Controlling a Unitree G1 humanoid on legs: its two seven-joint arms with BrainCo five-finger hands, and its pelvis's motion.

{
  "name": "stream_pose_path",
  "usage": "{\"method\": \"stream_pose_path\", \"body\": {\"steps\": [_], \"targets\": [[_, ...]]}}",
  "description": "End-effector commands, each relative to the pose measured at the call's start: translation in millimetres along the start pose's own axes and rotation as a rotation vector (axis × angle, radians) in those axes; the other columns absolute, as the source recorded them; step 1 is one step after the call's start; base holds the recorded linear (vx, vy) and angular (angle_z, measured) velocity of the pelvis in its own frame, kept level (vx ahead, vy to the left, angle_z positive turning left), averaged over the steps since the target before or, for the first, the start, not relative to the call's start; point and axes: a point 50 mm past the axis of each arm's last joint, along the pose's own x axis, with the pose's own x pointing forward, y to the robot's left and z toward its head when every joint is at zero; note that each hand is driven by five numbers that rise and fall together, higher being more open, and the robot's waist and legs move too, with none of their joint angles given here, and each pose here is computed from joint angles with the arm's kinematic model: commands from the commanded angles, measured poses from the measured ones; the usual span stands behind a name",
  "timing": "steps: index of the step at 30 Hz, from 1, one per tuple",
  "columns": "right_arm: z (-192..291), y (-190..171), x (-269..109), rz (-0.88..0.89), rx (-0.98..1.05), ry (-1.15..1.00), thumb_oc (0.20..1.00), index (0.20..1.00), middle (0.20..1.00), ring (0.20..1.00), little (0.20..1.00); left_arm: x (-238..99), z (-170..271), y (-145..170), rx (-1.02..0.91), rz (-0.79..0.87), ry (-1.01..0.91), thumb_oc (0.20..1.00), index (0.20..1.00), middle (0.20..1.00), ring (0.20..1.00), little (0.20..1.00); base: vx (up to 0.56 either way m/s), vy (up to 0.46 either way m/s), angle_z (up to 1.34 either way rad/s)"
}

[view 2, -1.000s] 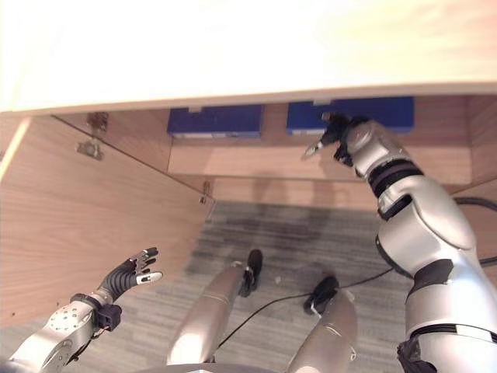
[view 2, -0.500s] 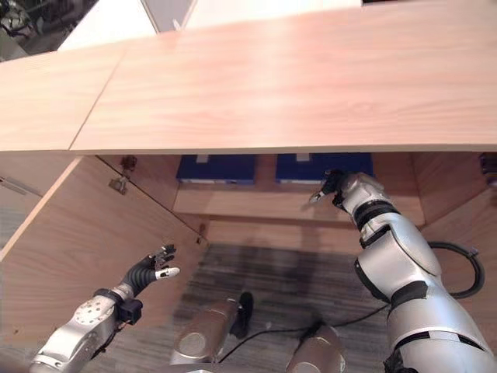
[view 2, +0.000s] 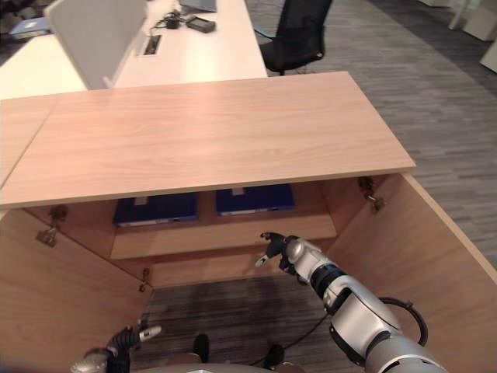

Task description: Put the empty folder in the office cabinet

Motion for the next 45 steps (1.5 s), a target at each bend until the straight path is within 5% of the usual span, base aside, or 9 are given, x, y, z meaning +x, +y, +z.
{"method": "stream_pose_path", "body": {"steps": [1,8,11,18,26,31,39,45], "targets": [[19.9,-26.4,-0.1,-0.037,-0.066,-0.033,1.000,1.000,1.000,1.000,1.000,3.1,1.0,-0.4,0.034,0.036,-0.009,1.000,1.000,1.000,1.000,1.000,-0.08,0.043,-0.74],[-36.4,37.1,0.8,0.053,0.199,0.069,1.000,1.000,1.000,1.000,1.000,3.7,-58.9,7.6,0.114,0.148,0.363,1.000,1.000,1.000,1.000,1.000,-0.06,0.196,-0.53],[-96.3,78.8,-10.4,0.056,0.357,0.324,1.000,1.000,1.000,1.000,1.000,12.4,-32.6,5.4,0.311,0.156,0.308,1.000,1.000,1.000,1.000,1.000,-0.10,0.249,-0.57],[-135.7,117.1,-30.4,0.043,0.557,0.496,1.000,1.000,1.000,1.000,1.000,25.2,15.7,-11.3,0.689,0.087,0.151,1.000,1.000,1.000,1.000,1.000,-0.11,0.184,-0.18],[-165.8,138.9,-52.4,-0.030,0.770,0.595,1.000,1.000,1.000,1.000,1.000,26.2,31.5,-4.3,0.702,0.125,0.121,1.000,1.000,1.000,1.000,1.000,-0.07,0.053,-0.70],[-209.4,171.0,-95.4,-0.032,0.884,0.852,1.000,1.000,1.000,1.000,1.000,25.1,33.8,4.1,0.663,0.136,0.139,1.000,1.000,1.000,1.000,1.000,0.03,-0.053,-0.36],[-237.2,157.8,-119.7,-0.153,0.966,0.925,1.000,1.000,1.000,1.000,1.000,17.1,12.4,28.1,0.559,0.187,0.236,1.000,1.000,1.000,1.000,1.000,0.09,-0.150,-0.18],[-255.4,81.6,-128.5,-0.445,0.897,0.819,1.000,1.000,1.000,1.000,1.000,12.7,0.7,36.7,0.501,0.211,0.267,1.000,1.000,1.000,1.000,1.000,0.06,-0.172,-0.17]]}}
